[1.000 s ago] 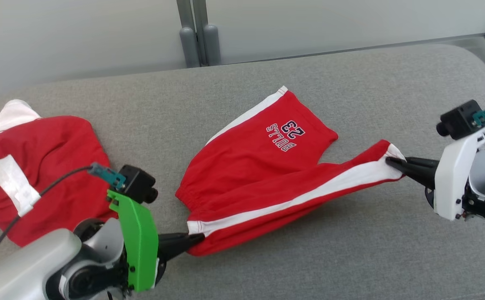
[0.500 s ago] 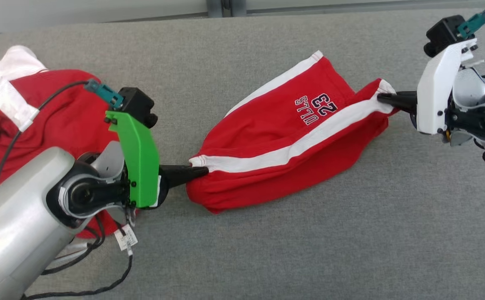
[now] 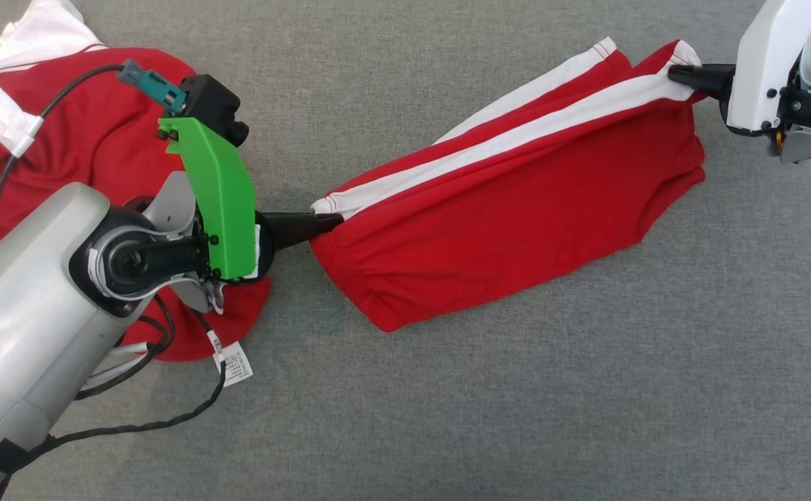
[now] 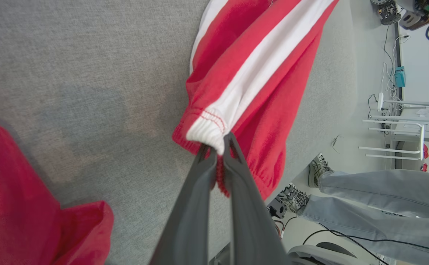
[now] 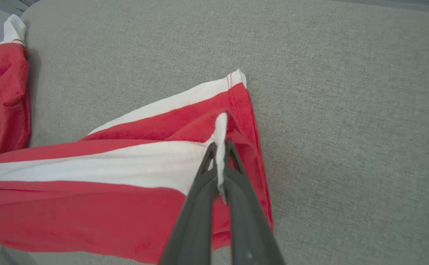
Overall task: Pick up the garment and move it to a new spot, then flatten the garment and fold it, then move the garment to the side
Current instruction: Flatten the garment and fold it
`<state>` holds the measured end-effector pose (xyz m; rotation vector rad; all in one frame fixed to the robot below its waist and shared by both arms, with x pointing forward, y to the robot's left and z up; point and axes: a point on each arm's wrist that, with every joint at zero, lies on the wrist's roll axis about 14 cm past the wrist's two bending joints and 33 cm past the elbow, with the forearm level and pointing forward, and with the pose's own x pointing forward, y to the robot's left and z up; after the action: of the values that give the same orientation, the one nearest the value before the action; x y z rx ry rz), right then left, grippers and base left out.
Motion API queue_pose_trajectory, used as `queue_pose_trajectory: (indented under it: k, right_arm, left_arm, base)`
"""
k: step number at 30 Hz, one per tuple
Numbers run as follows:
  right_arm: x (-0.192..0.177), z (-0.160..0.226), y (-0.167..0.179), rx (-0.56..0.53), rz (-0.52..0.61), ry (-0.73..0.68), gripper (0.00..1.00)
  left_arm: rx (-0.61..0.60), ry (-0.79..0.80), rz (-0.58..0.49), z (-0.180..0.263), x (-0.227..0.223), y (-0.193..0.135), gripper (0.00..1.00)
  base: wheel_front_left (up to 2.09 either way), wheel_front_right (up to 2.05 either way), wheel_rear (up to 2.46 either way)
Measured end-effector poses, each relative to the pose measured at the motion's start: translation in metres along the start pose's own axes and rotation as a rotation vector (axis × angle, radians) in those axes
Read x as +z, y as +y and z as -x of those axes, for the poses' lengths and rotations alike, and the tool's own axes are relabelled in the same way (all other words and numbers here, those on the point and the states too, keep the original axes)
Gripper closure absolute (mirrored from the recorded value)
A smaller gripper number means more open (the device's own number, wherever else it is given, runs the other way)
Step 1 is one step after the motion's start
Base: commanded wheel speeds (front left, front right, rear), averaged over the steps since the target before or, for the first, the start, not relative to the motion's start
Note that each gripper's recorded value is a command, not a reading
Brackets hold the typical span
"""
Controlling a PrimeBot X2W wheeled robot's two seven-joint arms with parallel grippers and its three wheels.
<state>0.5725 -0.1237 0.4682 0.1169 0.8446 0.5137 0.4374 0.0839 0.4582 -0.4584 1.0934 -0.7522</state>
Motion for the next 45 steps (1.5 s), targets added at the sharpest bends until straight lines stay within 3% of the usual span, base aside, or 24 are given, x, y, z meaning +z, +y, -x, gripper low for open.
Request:
queue_pose_trajectory:
  k: [13,14,15,16,22,28,34,39,43,45]
  right_arm:
    - [0.006,-0.038,-0.002,0.011,-0.007,-0.065,1.00]
    - [0.006,-0.040,-0.002,0.013,-0.007,-0.070,0.85]
    - [0.004,-0.040,-0.002,0.012,-0.007,-0.069,0.61]
    - [0.004,-0.040,-0.002,0.010,-0.007,-0.070,0.02]
    - [0.013,-0.030,0.015,0.038,0.009,-0.154,0.00]
    - [0.043,0.009,0.045,0.083,0.063,-0.430,0.00]
    - [0.040,0.043,0.066,0.111,0.087,-0.612,0.00]
    - [0.030,0.069,0.068,0.110,0.063,-0.730,0.00]
    - [0.008,0.072,0.055,0.073,0.023,-0.745,0.00]
    - [0.002,0.069,0.053,0.064,0.016,-0.737,0.00]
  left_arm:
    - [-0.002,0.007,0.032,-0.020,0.001,0.019,1.00]
    - [-0.002,0.007,0.037,-0.022,0.001,0.020,0.65]
    - [0.002,0.004,0.037,-0.023,0.001,0.021,0.05]
    - [0.010,0.006,0.030,-0.023,0.001,0.023,0.00]
    - [0.023,-0.013,-0.003,-0.016,0.004,0.018,0.00]
    - [0.085,-0.142,-0.123,0.018,0.025,0.008,0.00]
    - [0.206,-0.411,-0.327,0.056,0.048,-0.001,0.00]
    - [0.295,-0.671,-0.432,0.087,0.053,-0.012,0.00]
    - [0.376,-0.953,-0.424,0.120,0.043,-0.012,0.00]
    - [0.394,-1.014,-0.377,0.125,0.032,-0.007,0.00]
  base:
    - [0.00,0.00,0.00]
    - [0.00,0.00,0.00]
    - [0.00,0.00,0.00]
    - [0.00,0.00,0.00]
    - [0.00,0.00,0.00]
    - [0.00,0.00,0.00]
    - [0.00,0.00,0.00]
    - [0.00,0.00,0.00]
    - [0.00,0.00,0.00]
    - [0.00,0.00,0.00]
